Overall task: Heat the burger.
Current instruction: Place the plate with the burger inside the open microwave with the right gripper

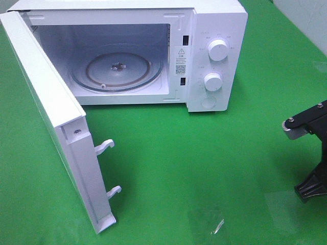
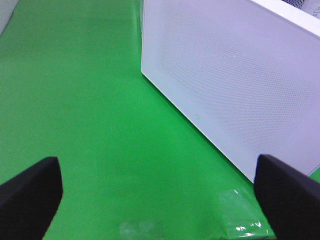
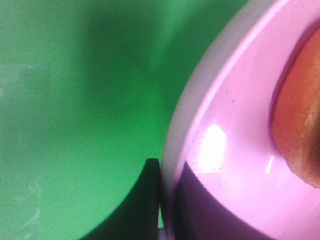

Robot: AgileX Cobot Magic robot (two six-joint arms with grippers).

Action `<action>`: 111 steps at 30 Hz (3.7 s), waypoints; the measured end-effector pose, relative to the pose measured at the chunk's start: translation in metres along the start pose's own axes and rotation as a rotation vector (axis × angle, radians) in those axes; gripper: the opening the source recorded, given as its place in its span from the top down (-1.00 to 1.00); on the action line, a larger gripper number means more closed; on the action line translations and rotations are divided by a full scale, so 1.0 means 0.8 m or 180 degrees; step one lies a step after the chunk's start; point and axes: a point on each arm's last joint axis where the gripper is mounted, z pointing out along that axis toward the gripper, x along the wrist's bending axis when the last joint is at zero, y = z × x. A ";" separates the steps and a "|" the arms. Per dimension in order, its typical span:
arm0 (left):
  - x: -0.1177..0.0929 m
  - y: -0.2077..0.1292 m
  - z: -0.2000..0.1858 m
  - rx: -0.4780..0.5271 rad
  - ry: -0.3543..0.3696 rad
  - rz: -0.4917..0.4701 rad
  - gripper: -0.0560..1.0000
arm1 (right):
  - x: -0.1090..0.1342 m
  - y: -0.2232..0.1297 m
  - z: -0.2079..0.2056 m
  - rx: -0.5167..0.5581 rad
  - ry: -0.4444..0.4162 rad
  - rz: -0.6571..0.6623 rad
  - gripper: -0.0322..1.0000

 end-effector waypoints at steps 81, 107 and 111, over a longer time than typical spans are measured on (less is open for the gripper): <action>0.000 0.000 0.000 0.0000 0.0000 0.0000 -0.96 | 0.149 -0.054 -0.116 -0.2015 -0.0104 -0.3879 0.88; 0.000 0.000 0.000 0.0000 0.0000 0.0000 -0.96 | 0.114 0.002 -0.092 -0.2495 -0.0133 -0.4944 0.87; 0.000 0.000 0.000 0.0000 0.0000 0.0000 -0.96 | 0.106 0.012 -0.089 -0.2673 -0.0136 -0.5064 0.87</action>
